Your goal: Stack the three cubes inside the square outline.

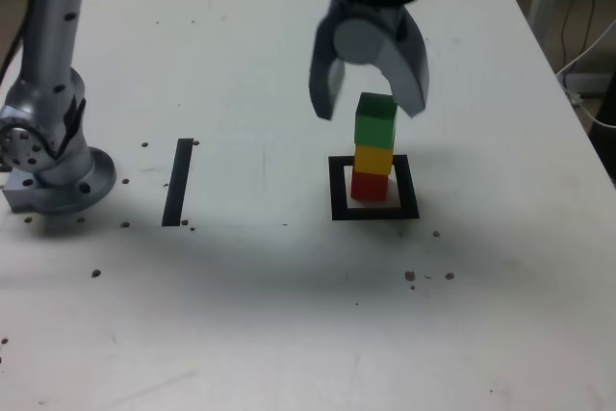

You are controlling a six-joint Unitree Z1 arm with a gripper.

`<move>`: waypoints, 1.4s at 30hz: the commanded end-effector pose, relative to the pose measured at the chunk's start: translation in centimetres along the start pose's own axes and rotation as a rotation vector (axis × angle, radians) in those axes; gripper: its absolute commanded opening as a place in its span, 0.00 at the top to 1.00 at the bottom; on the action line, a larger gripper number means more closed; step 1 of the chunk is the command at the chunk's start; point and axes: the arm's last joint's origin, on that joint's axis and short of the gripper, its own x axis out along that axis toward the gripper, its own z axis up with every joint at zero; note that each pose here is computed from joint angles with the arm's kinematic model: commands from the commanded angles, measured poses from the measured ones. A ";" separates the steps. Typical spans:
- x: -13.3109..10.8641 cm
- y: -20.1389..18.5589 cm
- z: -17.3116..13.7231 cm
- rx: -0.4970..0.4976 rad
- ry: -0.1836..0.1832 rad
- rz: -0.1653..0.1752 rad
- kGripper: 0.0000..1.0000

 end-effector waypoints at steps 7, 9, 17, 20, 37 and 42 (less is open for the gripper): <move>-2.6 -1.2 -7.1 -0.057 -0.053 0.059 0.00; -2.7 -1.4 -8.6 -0.069 -0.054 0.076 0.00; 0.2 -2.2 -13.6 -0.103 0.014 0.104 0.00; 2.1 -2.5 -14.9 -0.111 0.021 0.091 0.00; 10.0 -3.5 -18.5 -0.139 0.080 0.008 0.00; 10.6 -3.5 -18.5 -0.139 0.086 0.004 0.00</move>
